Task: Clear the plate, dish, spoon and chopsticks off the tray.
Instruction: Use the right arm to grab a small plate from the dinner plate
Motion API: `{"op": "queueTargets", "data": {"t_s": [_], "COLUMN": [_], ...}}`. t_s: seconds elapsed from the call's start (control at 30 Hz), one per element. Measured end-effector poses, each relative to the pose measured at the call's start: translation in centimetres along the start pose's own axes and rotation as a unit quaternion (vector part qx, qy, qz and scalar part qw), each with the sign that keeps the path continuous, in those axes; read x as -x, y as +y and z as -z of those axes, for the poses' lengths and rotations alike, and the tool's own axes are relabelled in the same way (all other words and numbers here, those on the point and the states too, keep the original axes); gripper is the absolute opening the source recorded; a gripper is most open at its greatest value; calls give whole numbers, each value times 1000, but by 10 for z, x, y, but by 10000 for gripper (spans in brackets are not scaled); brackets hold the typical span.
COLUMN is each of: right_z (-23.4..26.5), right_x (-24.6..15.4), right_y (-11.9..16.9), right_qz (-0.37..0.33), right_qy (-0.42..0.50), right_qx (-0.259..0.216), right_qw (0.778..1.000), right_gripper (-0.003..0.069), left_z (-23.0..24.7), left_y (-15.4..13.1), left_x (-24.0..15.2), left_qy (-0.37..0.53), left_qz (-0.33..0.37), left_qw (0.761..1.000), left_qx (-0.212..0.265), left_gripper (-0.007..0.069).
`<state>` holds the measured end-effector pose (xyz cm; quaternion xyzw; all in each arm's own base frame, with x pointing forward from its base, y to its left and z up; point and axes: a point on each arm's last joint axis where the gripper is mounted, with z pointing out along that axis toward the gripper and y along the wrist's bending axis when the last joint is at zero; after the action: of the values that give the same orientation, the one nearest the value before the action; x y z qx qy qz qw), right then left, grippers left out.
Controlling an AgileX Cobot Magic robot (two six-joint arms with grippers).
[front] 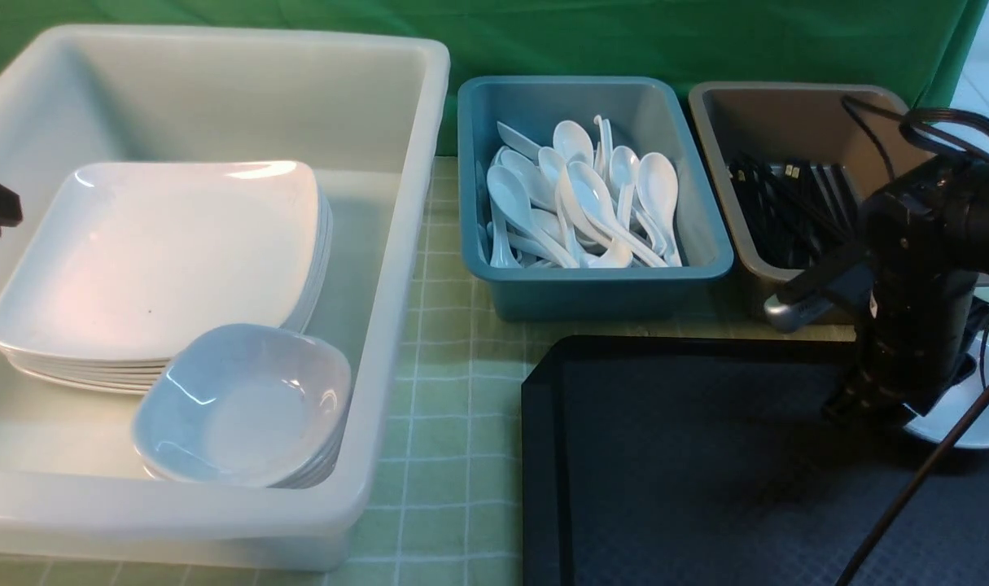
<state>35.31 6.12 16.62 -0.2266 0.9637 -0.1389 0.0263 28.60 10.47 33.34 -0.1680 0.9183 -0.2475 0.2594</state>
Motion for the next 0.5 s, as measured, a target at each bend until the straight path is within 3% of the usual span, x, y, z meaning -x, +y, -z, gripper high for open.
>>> {"op": "queueTargets", "data": {"t_s": [0.03, 0.1, 0.37, 0.5], "right_z": [0, 0, 22, 70], "right_x": [0, -2, -11, -24], "right_y": [0, -1, 13, 34], "right_qz": [1, 11, 27, 43], "right_qy": [2, 11, 39, 17], "right_qx": [0, 1, 12, 25], "right_qw": [1000, 1000, 999, 999], "right_gripper": [268, 123, 84, 31], "left_z": [0, 0, 0, 0], "left_y": [0, 0, 0, 0], "left_x": [0, 0, 0, 0], "left_qy": [0, 0, 0, -1], "left_qz": [0, 0, 0, 0], "left_qw": [1000, 1000, 1000, 1000], "left_qx": [0, 0, 0, 0], "left_gripper": [127, 130, 138, 139]}}
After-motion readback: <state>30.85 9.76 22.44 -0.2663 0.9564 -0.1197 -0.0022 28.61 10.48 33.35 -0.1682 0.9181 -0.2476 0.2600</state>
